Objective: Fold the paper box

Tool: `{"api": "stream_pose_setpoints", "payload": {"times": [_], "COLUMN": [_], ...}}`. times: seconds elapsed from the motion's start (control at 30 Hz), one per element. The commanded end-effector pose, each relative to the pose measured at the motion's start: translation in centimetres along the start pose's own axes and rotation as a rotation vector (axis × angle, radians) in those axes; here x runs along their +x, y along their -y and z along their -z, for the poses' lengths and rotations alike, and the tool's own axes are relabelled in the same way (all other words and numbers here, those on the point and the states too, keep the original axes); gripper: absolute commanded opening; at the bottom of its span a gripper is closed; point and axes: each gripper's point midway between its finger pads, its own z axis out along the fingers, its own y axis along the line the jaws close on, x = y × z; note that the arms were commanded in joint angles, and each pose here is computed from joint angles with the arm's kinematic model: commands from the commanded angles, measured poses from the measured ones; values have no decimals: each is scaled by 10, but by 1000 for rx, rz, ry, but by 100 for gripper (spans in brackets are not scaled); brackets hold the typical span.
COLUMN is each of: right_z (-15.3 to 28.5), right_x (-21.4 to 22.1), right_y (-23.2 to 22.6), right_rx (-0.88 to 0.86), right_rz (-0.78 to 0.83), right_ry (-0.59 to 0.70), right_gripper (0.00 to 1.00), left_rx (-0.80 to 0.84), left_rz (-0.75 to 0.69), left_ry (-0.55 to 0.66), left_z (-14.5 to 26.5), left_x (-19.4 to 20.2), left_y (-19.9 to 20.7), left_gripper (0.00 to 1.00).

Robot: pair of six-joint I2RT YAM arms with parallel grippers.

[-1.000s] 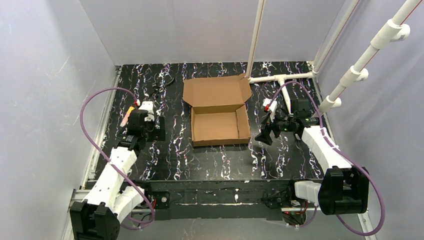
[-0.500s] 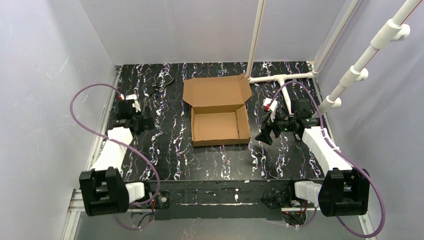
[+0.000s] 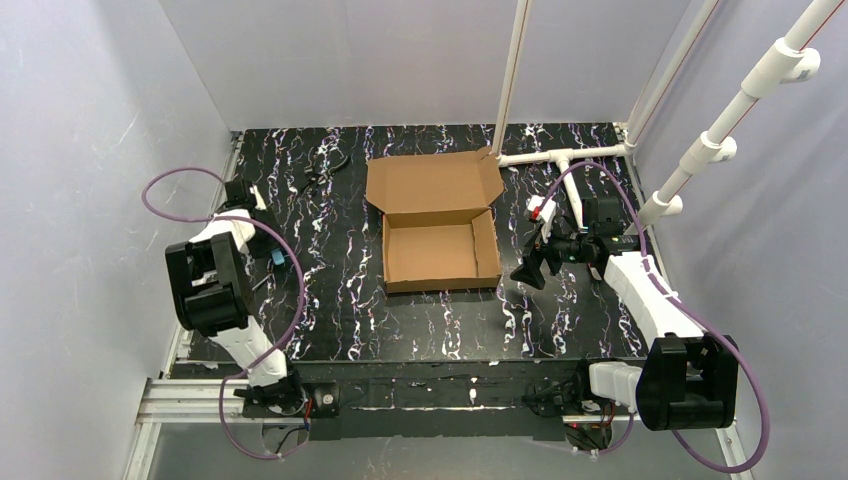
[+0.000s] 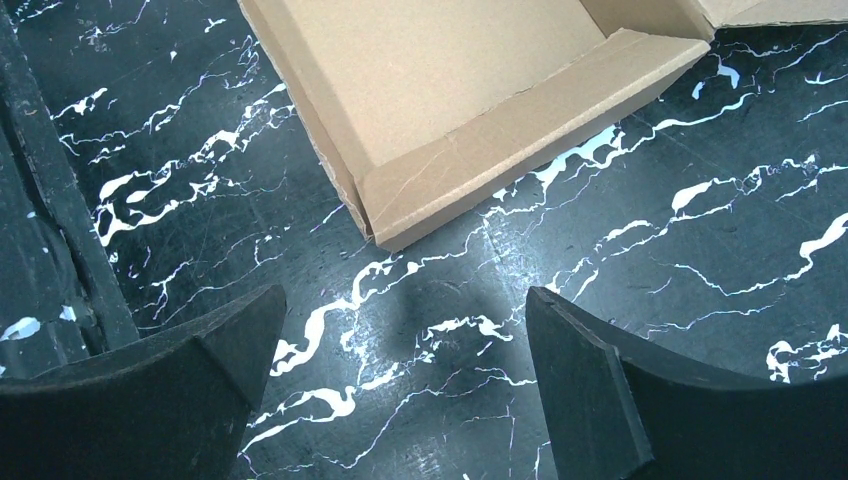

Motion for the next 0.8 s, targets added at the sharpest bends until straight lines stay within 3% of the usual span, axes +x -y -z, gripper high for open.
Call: {"api": "stream_pose_setpoints", "payload": {"times": [0.0,0.1,0.23,0.27,0.47,0.77], "right_z": [-1,0,1,1,3,3], "right_x": [-3,-3,-4,-4,-4,-5], "right_y": [1,2,1,2,3,2], "right_rx": [-6,-5,-5,-3,4,-2], "right_rz": [-5,-6,-8,-7,-9,-9], "right_ry": [22,25,28,27,33,43], "right_gripper": [98,98,98,98,98,99], "left_rx": [3,10,39,56,210,658], "left_rz": [3,5,6,7,14,142], "left_ry": [-38,-47,-49,-42,10,66], "left_z": [-5,-6,-2,2,40,127], "left_x": [-4,-3,-2,-3,-2,32], "left_y": [1,2,8,11,46,115], "left_gripper": [36,28,3,0,0,0]}}
